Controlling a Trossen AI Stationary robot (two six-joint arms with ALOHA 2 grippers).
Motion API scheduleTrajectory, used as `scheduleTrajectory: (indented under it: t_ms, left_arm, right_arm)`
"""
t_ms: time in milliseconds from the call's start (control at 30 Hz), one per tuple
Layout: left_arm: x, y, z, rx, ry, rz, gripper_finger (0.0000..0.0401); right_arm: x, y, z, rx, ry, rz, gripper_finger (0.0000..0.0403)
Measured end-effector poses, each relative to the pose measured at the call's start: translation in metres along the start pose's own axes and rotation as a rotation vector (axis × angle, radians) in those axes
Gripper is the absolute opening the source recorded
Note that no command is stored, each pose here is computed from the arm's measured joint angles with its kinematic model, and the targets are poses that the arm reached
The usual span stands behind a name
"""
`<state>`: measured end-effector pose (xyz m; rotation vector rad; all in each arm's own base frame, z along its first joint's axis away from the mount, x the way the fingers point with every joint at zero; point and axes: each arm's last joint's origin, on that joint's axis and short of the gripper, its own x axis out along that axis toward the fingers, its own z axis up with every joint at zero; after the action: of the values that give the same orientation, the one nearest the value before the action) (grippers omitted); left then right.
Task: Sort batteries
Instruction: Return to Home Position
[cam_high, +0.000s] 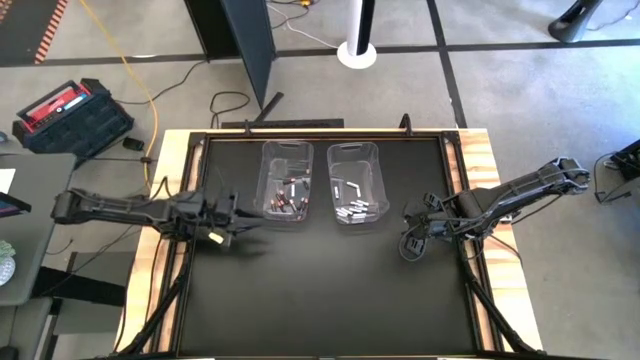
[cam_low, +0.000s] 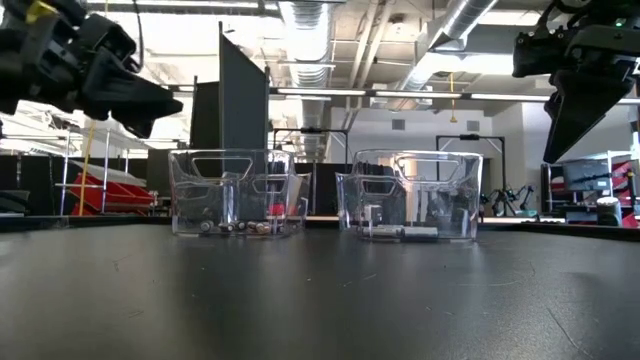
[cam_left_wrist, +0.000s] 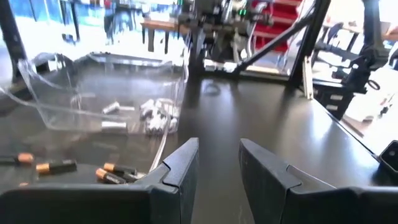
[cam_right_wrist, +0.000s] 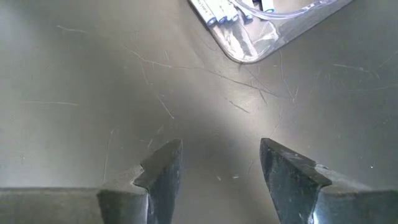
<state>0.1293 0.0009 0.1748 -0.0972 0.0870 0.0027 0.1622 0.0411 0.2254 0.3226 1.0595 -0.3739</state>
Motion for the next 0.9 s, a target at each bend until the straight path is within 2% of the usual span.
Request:
scheduleTrajectory:
  t_ms: [167,400,633,900]
  left_arm:
    - [-0.011,0.0,-0.002,0.044,-0.129,-0.004,0.0112]
    - [-0.023,0.0,0.001,0.073,-0.188,0.01,0.0112]
    - [-0.032,0.001,-0.005,0.032,-0.161,0.01,0.0112]
    - [-0.031,0.001,-0.009,0.058,-0.123,0.013,0.0112]
  right_arm:
    - [0.0,0.0,0.0,0.003,-0.001,0.001,0.0234]
    - [0.0,0.0,0.0,0.004,-0.004,0.003,0.0234]
    - [0.0,0.0,0.0,0.003,-0.003,0.001,0.0234]
    - [0.0,0.0,0.0,0.004,-0.002,-0.001,0.0234]
